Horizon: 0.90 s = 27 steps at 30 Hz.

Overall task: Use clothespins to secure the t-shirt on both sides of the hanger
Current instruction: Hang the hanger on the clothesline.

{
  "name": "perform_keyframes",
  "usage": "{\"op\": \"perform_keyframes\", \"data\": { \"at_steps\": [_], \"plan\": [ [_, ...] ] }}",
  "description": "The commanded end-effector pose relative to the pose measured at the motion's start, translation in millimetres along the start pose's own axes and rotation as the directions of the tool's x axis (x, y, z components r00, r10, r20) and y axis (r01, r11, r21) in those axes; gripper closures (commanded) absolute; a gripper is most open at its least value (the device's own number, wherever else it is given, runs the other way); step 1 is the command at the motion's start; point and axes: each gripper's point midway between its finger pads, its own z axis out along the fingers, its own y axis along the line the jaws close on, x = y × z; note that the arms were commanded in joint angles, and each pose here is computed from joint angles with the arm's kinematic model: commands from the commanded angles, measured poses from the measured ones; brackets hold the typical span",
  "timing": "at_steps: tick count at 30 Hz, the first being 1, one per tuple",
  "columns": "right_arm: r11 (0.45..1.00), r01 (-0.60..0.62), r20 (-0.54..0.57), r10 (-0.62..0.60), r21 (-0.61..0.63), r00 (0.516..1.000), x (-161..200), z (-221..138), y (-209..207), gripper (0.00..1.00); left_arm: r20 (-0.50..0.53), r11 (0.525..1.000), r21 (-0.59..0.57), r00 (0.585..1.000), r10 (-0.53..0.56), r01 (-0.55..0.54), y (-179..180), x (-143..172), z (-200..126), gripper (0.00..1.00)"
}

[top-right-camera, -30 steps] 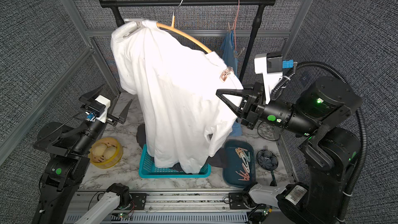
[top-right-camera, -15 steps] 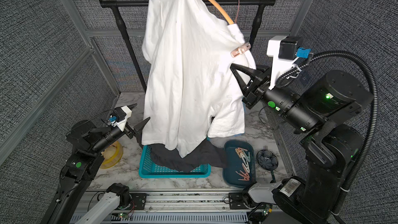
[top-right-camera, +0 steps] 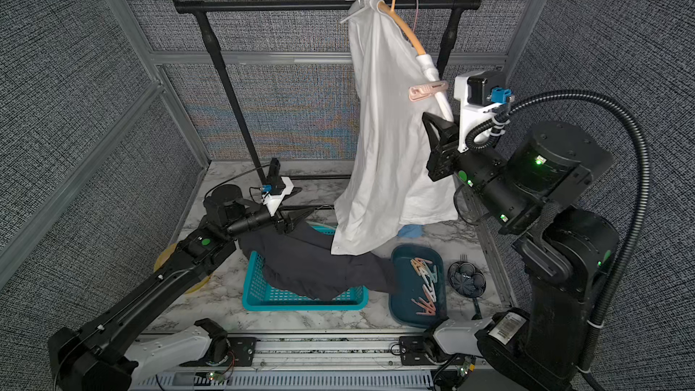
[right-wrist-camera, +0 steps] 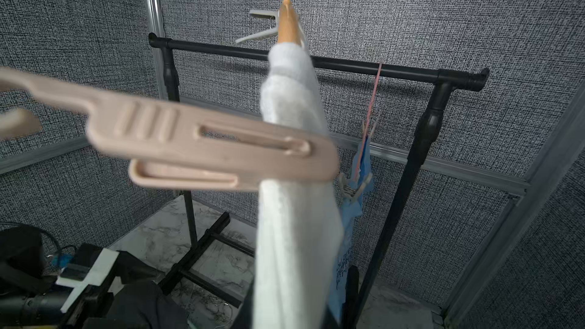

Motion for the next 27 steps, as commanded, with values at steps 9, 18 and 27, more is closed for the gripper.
{"op": "perform_keyframes", "data": {
  "at_steps": [9, 18, 27],
  "plan": [
    [0.997, -0.075, 0.002, 0.075, -0.016, 0.997, 6.5, 62.8, 26.6, 1.00, 0.008, 1.000, -0.002, 1.000, -0.007, 0.007, -0.9, 2.8, 66.8, 0.23],
    [0.979, -0.111, 0.011, 0.110, 0.170, 0.994, 11.2, 97.6, 14.1, 1.00, 0.008, 0.993, -0.117, 1.000, -0.012, 0.013, 14.2, 14.6, 65.8, 0.24],
    [0.964, -0.104, -0.003, 0.108, 0.243, 0.994, 22.2, 124.6, 12.2, 1.00, 0.005, 0.984, -0.179, 1.000, 0.014, -0.013, 17.9, 16.3, 47.6, 0.25]
  ]
}}
